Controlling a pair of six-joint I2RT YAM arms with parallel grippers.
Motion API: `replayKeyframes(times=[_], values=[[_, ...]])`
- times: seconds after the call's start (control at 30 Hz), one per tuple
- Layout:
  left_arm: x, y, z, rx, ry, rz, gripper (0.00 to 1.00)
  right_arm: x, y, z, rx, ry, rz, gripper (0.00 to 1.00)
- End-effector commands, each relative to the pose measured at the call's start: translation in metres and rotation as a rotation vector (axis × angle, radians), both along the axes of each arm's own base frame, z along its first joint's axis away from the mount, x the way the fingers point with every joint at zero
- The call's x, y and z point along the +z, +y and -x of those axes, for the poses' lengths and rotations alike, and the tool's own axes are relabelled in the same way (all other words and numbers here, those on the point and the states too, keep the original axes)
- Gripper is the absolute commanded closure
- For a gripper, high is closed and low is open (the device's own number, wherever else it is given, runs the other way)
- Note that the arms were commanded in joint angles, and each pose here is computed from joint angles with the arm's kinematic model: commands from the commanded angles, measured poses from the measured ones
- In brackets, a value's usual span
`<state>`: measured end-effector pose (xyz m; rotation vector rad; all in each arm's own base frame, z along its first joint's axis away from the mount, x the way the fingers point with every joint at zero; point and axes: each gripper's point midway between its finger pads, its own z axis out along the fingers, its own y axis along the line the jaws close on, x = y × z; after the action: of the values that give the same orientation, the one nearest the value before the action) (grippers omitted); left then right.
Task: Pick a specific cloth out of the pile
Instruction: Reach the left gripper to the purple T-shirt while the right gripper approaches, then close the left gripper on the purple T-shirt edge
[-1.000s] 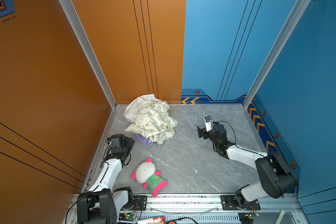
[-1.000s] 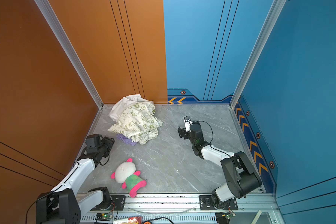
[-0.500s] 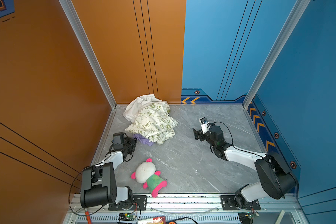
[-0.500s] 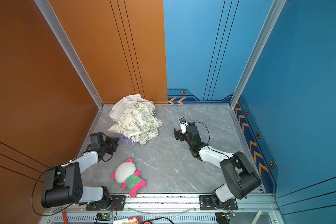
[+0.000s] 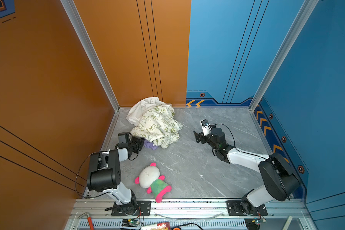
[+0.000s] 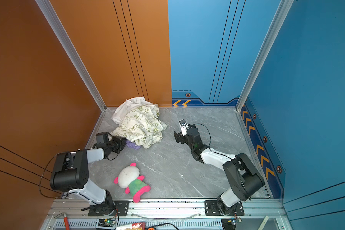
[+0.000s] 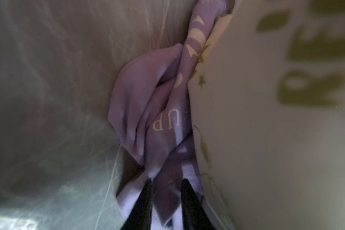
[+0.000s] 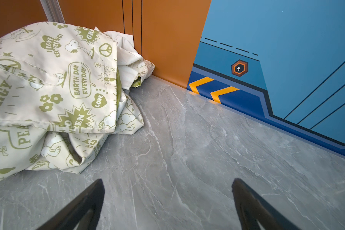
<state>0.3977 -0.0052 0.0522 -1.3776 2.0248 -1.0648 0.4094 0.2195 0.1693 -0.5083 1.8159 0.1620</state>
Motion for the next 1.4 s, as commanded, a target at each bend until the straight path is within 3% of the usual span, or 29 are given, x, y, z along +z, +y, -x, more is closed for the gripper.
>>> replayKeyframes(times=[0.0, 0.07, 0.27, 0.83, 1.37], values=[[0.005, -0.01, -0.008, -0.041, -0.037, 0.032, 0.75, 0.0, 0.008, -0.005, -0.003, 0.014, -0.005, 0.0], [0.002, -0.013, -0.012, -0.042, -0.043, 0.046, 0.78, -0.001, 0.01, -0.009, -0.003, 0.016, -0.002, 0.0], [0.003, -0.018, -0.02, -0.071, -0.056, 0.067, 1.0, 0.001, 0.015, -0.014, -0.007, 0.015, -0.003, 0.0], [0.078, -0.015, -0.04, -0.06, -0.24, -0.04, 1.0, -0.005, 0.013, -0.01, -0.029, 0.026, -0.004, 0.0], [0.153, -0.011, -0.023, -0.116, -0.252, -0.314, 1.0, -0.004, 0.003, -0.005, -0.046, 0.01, -0.017, 0.0]])
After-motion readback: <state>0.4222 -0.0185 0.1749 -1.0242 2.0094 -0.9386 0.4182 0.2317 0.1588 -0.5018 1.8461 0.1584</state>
